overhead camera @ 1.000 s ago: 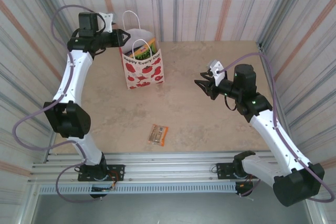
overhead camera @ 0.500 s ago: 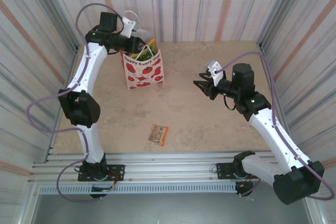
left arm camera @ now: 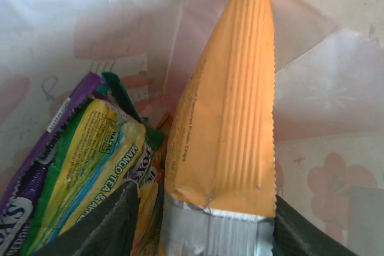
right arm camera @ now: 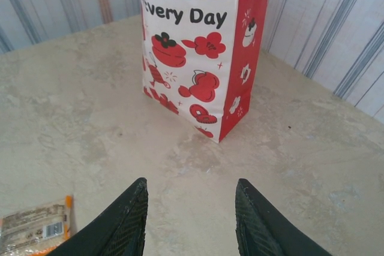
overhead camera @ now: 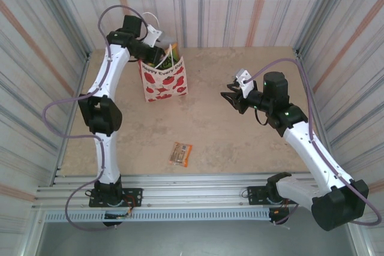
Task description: Place the snacks into the paper bag
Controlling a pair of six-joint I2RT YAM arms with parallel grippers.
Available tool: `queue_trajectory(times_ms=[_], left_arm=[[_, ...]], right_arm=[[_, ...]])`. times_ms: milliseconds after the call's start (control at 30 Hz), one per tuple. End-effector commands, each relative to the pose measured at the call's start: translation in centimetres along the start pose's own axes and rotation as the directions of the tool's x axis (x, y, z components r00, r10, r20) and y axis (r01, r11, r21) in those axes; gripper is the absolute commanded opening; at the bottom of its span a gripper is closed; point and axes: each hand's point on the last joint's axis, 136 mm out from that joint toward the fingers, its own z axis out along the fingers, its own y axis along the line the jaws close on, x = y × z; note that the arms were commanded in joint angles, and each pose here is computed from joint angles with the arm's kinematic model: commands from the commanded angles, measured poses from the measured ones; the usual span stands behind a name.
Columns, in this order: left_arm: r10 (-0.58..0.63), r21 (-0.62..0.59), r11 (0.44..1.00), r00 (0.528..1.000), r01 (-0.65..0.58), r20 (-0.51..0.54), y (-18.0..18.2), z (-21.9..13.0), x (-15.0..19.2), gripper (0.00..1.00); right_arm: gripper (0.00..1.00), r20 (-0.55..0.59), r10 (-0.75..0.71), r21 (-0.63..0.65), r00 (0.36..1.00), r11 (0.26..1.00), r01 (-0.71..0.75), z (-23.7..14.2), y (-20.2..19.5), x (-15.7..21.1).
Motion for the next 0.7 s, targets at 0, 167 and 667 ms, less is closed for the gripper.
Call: queue_trajectory(times_ms=[0,167,667], left_arm=[[0.035,0.024,0.999,0.999,-0.035,-0.029,-0.8,0.0,0.3,0.41],[0.044,0.093,0.995,0.999,-0.046,0.026,-2.6,-1.4,-1.0,0.20],[-0.168,0.181,0.970,0.985,0.160,0.028,-0.8,-2.8,-0.7,0.09]], right_arm=[[0.40,0.015,-0.027,-0.005,1.000,1.000,0.027,-0.1,0.1,-1.1],[0.40,0.019,-0.027,0.000,0.999,1.000,0.027,0.0,0.0,-1.2],[0.40,0.027,-0.032,-0.011,0.999,0.999,0.032,0.0,0.2,-1.4]])
